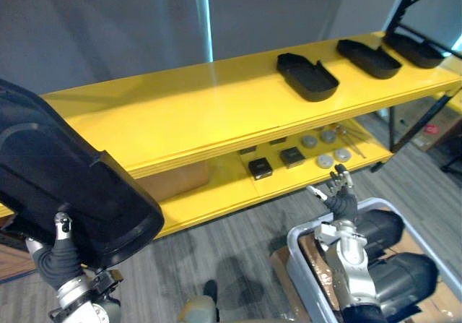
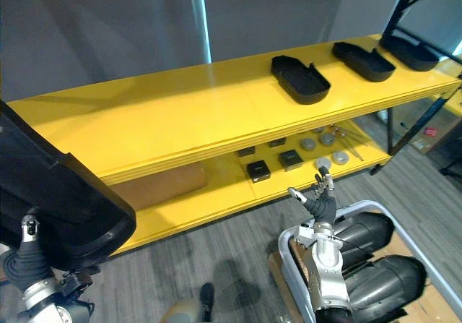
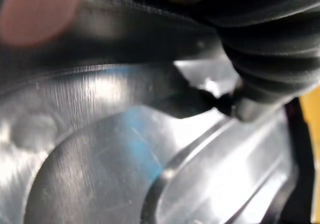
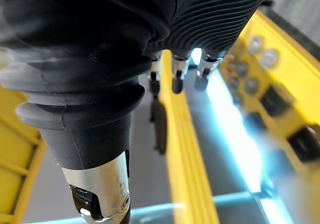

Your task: Walk over and take plastic housings, then place them on the shelf

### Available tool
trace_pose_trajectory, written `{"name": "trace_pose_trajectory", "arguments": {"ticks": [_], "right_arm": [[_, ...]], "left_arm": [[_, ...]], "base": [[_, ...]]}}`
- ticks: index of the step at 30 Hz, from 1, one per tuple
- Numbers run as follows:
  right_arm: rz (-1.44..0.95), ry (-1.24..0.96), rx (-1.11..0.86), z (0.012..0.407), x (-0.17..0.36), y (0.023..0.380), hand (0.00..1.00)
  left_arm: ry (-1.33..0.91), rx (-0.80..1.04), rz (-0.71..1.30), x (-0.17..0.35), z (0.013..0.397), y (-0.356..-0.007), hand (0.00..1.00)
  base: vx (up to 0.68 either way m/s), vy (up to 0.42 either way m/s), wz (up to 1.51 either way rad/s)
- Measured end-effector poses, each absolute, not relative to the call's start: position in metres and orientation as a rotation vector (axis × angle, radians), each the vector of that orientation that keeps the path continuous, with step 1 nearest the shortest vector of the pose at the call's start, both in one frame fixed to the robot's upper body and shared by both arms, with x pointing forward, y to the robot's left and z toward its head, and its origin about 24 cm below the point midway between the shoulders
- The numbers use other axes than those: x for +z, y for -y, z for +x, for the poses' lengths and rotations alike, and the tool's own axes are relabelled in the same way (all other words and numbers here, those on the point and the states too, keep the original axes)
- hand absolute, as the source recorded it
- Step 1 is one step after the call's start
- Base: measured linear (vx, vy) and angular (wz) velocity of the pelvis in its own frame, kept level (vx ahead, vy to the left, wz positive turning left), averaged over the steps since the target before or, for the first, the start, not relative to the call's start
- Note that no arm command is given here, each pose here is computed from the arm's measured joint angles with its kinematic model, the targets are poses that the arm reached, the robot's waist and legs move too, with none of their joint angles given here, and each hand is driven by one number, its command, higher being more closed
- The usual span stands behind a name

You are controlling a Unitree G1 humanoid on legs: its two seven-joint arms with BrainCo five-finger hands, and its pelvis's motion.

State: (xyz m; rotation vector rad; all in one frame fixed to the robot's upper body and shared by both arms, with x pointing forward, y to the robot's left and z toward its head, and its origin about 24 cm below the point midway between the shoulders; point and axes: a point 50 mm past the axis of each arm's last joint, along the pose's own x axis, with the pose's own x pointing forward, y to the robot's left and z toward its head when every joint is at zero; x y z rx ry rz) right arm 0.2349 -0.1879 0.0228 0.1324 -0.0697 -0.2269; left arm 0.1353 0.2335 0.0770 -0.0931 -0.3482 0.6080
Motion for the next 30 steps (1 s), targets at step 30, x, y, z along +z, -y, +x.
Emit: {"name": "trace_pose_trajectory", "arguments": {"ticks": [30], "right_arm": [[0.146, 0.178, 0.082, 0.239, 0.044, 0.155, 0.0]], "left_arm": [[0.5, 0.52, 0.025, 0.105, 0.177, -0.216, 1.0]], "base": [[0.19, 0.069, 0.54]]}}
